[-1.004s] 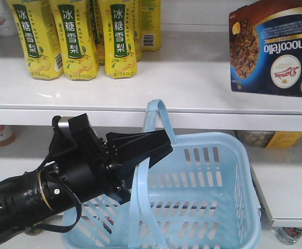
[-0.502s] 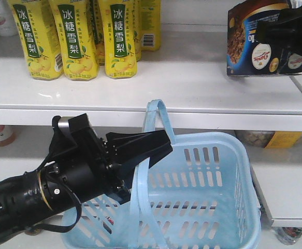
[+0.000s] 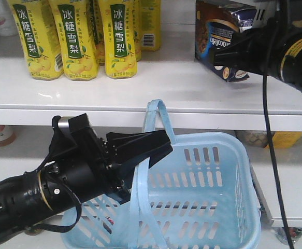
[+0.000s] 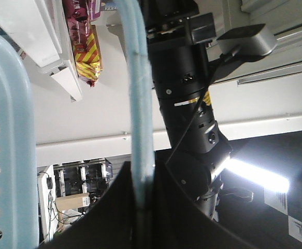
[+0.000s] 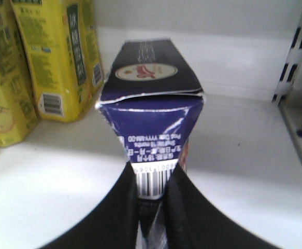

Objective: Left arm holds basket, right arm returns cookies
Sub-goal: 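Move the held cookie box with the right gripper onto the upper shelf, then open the right gripper and withdraw it from the standing cookie box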

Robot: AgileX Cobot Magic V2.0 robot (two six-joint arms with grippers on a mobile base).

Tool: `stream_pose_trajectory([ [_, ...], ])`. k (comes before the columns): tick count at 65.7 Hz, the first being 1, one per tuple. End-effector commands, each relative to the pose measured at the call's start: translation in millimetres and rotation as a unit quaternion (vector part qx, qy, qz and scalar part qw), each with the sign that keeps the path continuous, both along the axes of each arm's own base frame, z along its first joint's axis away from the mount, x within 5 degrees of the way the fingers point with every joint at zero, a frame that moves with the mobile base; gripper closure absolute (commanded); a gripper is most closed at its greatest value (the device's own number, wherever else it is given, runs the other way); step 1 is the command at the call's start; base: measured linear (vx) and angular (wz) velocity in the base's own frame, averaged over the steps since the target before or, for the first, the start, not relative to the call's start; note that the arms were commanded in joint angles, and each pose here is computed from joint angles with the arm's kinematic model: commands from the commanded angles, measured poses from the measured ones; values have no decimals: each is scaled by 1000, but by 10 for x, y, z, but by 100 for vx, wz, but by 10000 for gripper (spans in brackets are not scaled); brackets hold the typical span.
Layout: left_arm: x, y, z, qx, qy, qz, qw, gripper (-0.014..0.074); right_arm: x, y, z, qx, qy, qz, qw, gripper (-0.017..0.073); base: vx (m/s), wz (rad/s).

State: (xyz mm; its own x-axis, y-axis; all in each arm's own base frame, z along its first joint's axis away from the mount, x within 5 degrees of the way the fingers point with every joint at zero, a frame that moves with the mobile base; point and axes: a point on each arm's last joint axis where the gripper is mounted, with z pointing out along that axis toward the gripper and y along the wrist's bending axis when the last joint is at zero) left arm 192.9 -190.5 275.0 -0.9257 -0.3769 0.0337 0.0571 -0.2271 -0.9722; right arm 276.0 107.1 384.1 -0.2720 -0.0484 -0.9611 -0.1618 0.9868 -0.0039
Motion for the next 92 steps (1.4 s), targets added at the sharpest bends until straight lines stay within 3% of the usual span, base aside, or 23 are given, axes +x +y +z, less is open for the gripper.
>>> stream_pose_trajectory([
  [1,78,81,270,-69,-27,44,996,594,-28,-13,49,5,-17,10,1000,566,0,0],
  [16,78,81,270,-69,-27,44,996,594,-33,-16,-77,2,1,8,1000,564,0,0],
  [26,78,81,270,-69,-27,44,996,594,-52,12,-31,11,-14,27,999,525,0,0],
  [35,78,81,270,-69,-27,44,996,594,-74,29,22,20,-28,41,999,401,0,0],
  [49,78,81,270,-69,-27,44,996,594,-113,-25,50,17,-24,23,999,144,0,0],
  [57,78,81,270,-69,-27,44,996,594,-181,-70,122,20,-33,17,999,78,0,0],
  [77,78,81,270,-69,-27,44,996,594,-542,-309,431,39,-74,-17,996,132,0,0],
  [92,78,81,270,-69,-27,44,996,594,-962,-593,426,44,-79,-61,994,350,0,0],
])
